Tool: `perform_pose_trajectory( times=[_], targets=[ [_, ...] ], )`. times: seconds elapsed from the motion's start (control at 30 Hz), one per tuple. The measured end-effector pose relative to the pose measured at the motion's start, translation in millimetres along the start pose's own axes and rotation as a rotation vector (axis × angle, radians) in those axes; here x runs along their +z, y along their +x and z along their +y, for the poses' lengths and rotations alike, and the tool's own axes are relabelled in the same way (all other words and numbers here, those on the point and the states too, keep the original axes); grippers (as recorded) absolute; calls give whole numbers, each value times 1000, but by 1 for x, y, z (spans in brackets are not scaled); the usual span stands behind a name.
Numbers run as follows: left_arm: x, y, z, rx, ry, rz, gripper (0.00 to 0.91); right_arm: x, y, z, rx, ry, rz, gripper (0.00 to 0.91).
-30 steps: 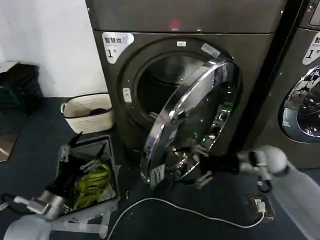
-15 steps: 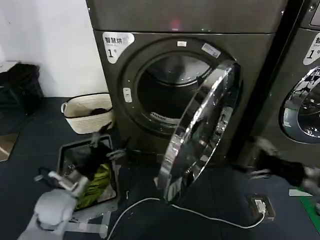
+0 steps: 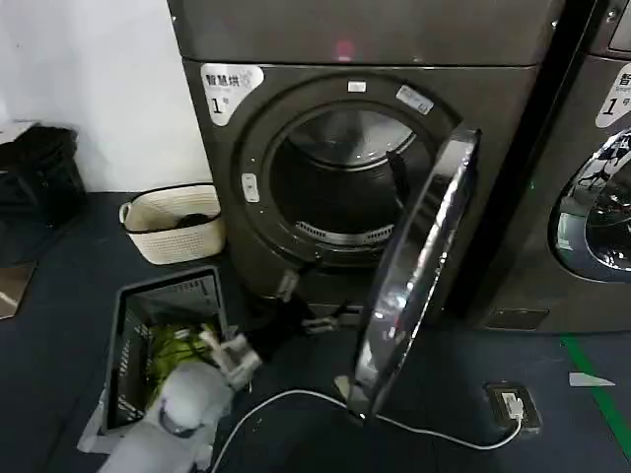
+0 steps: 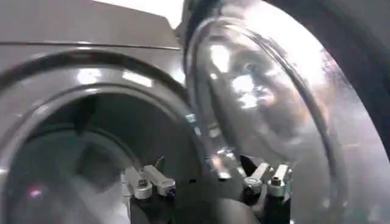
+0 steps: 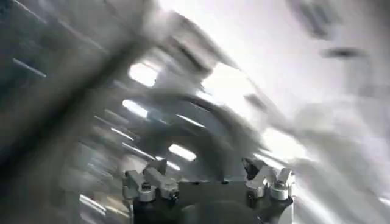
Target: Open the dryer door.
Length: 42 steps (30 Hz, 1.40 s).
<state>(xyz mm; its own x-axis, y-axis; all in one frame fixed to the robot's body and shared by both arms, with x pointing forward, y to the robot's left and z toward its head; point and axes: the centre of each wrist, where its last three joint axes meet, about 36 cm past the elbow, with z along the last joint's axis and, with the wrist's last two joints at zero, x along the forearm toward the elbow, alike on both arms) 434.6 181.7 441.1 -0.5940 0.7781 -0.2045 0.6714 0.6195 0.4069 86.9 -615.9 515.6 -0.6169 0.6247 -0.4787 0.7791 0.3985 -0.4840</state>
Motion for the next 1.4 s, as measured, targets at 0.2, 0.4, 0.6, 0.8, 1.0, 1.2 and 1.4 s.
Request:
perform_pose_trajectory(
  times=[0.2, 0.4, 0.6, 0.8, 1.0, 1.2, 1.4],
  targets=[
    [6, -41, -16, 87, 21, -39, 907, 18, 46, -53, 297, 88, 87, 907],
    [3, -82, -27, 154, 29, -85, 907, 30, 83, -98, 440, 193, 176, 907],
    [0, -116, -39, 215, 38, -115, 907, 45, 106, -146, 579, 296, 242, 907],
    [-1, -155, -50, 269, 37, -132, 907, 63, 127, -194, 711, 427, 320, 907],
    [-2, -195, -60, 311, 32, -139, 907, 71, 138, -217, 786, 473, 344, 907],
    [-4, -228, -66, 340, 20, -137, 907, 76, 147, -223, 801, 480, 351, 907],
    [-7, -256, -72, 362, 1, -130, 907, 74, 146, -226, 797, 482, 333, 907]
  ],
)
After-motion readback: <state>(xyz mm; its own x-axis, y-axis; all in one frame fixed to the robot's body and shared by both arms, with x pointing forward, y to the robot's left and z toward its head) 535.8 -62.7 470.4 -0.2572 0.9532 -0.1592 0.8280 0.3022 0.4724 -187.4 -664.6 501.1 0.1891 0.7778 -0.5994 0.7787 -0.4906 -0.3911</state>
